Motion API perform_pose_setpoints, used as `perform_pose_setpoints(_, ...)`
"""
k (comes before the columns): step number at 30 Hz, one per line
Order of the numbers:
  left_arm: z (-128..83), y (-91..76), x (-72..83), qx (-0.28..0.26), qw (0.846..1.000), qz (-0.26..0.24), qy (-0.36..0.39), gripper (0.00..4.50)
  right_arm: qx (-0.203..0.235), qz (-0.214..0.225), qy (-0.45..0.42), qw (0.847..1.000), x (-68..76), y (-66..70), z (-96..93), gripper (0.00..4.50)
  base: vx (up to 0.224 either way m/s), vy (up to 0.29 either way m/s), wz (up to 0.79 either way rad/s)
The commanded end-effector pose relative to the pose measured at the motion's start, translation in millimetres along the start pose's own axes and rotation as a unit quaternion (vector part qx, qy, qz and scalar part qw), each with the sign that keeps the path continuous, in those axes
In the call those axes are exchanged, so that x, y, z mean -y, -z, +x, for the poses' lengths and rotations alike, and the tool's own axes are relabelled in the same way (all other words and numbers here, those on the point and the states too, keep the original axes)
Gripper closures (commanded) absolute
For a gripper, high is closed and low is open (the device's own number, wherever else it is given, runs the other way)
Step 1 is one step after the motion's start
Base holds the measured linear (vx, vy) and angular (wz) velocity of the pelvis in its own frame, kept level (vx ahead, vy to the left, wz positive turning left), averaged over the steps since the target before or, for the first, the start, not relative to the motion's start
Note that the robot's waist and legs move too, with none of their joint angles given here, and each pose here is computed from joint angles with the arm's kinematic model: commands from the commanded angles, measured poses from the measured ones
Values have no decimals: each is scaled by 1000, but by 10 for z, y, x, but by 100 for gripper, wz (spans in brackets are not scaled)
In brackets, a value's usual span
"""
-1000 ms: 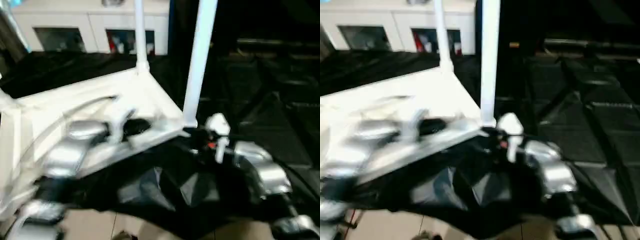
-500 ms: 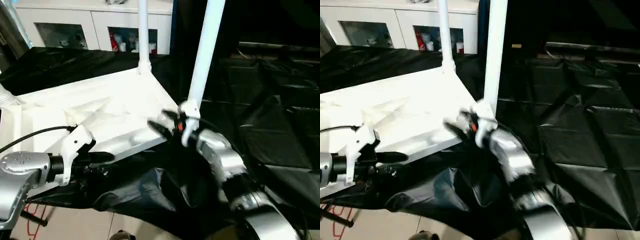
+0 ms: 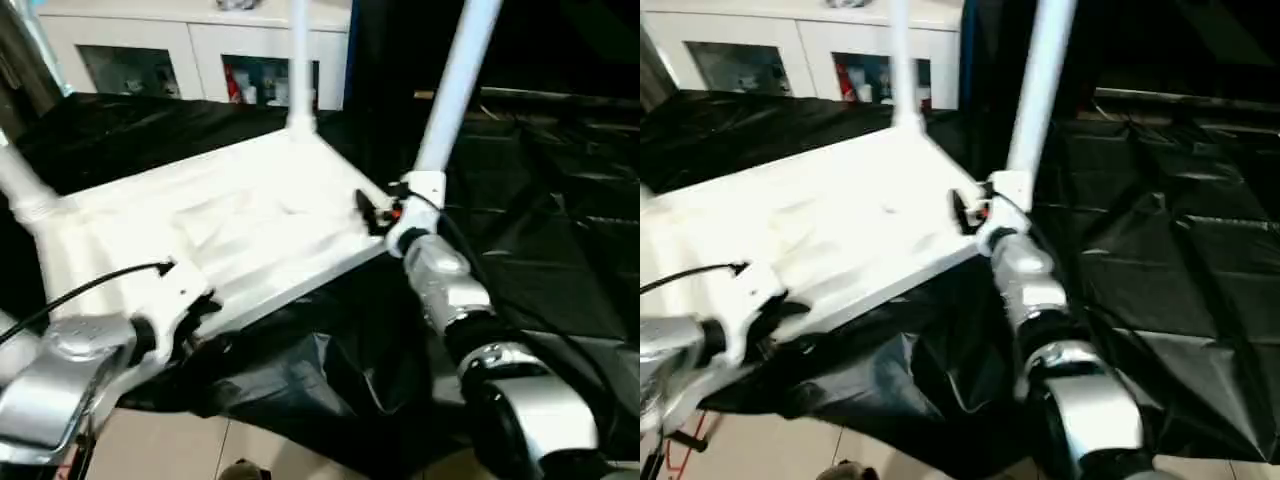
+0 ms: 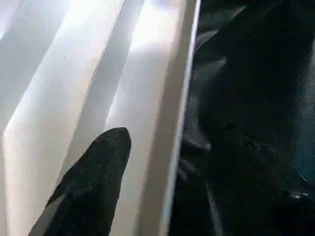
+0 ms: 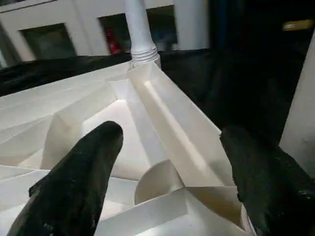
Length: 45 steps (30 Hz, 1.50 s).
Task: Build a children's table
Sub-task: Rotate leg to tighten, then rotate table base
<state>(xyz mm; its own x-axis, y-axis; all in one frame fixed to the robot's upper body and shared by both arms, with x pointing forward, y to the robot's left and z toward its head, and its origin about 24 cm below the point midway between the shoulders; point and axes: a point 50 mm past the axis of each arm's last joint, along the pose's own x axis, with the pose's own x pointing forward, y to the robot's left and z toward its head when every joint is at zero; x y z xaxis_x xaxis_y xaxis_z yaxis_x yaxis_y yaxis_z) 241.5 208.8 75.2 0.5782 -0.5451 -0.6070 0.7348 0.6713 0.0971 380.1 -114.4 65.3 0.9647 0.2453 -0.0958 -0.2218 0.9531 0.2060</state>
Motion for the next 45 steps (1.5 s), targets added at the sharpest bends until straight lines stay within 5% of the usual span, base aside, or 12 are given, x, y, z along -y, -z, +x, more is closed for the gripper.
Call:
perform_pose_setpoints(1, 3, 43, -85, -11, 1000, 5, -29, 81, 44, 12, 107, 993, 500, -234, -82, 79, 0, 0, 0)
perform_pose_setpoints(3, 96, -25, -101, 1, 999, 23, -36, 76, 54, 10, 139, 989, 667, -312, -115, 79, 0, 0, 0)
perform_pose_setpoints(11, 441, -332, -137, 53, 996, 70, -30, 25, 68, 6, 200, 977, 947, -412, -212, 79, 0, 0, 0)
perform_pose_setpoints(16, 512, -495, -110, 102, 992, 74, -18, 12, 68, -1, 176, 982, 894, -386, -200, 79, 0, 0, 0)
perform_pose_setpoints(19, 474, -529, -59, 150, 987, 54, 4, 12, 59, -31, 102, 993, 726, -331, -160, 79, 0, 0, 0)
perform_pose_setpoints(26, 163, -281, 188, 207, 967, -49, 143, 12, 44, -52, -54, 996, 359, -129, -203, 79, 0, 0, 0)
perform_pose_setpoints(34, -321, 203, 216, 107, 966, -89, 217, 12, 36, -40, -166, 985, 227, 18, -446, 79, 0, 0, 0)
perform_pose_setpoints(40, -696, 392, 84, 55, 970, -119, 204, 12, 5, -55, -192, 980, 268, 144, -615, 79, 0, 0, 0)
perform_pose_setpoints(45, -984, 482, -151, 29, 986, -103, 130, 12, -4, -46, -116, 992, 488, 176, -718, 79, 0, 0, 0)
